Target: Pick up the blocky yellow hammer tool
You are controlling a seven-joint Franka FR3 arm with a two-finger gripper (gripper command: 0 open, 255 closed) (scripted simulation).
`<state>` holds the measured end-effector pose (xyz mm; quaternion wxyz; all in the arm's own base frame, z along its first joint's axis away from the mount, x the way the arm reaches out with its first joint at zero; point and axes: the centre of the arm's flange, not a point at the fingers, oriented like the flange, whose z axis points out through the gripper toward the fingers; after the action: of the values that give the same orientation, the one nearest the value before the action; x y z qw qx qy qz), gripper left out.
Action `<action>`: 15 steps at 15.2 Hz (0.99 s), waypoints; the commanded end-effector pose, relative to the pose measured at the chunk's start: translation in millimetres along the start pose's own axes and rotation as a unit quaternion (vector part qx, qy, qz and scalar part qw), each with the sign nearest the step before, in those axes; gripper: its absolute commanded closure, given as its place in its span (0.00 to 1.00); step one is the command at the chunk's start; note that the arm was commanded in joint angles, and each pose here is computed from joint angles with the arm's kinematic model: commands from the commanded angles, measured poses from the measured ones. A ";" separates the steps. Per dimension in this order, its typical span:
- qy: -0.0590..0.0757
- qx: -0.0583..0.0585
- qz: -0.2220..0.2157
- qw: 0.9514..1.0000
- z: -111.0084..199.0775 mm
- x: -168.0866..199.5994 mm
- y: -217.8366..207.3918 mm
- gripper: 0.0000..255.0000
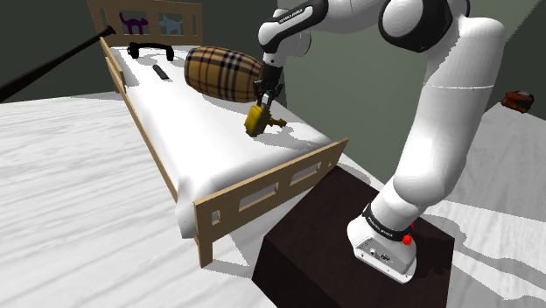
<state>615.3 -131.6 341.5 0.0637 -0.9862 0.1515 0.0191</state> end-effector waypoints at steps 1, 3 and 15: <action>-0.001 0.000 0.000 1.000 0.8 -0.2 0.4 1.00; -0.001 0.000 0.000 1.000 -4.7 -0.1 -0.3 1.00; -0.001 0.000 0.000 1.000 -67.5 -3.7 -7.9 1.00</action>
<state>615.6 -132.7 403.2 0.0637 -0.9862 0.1517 0.0202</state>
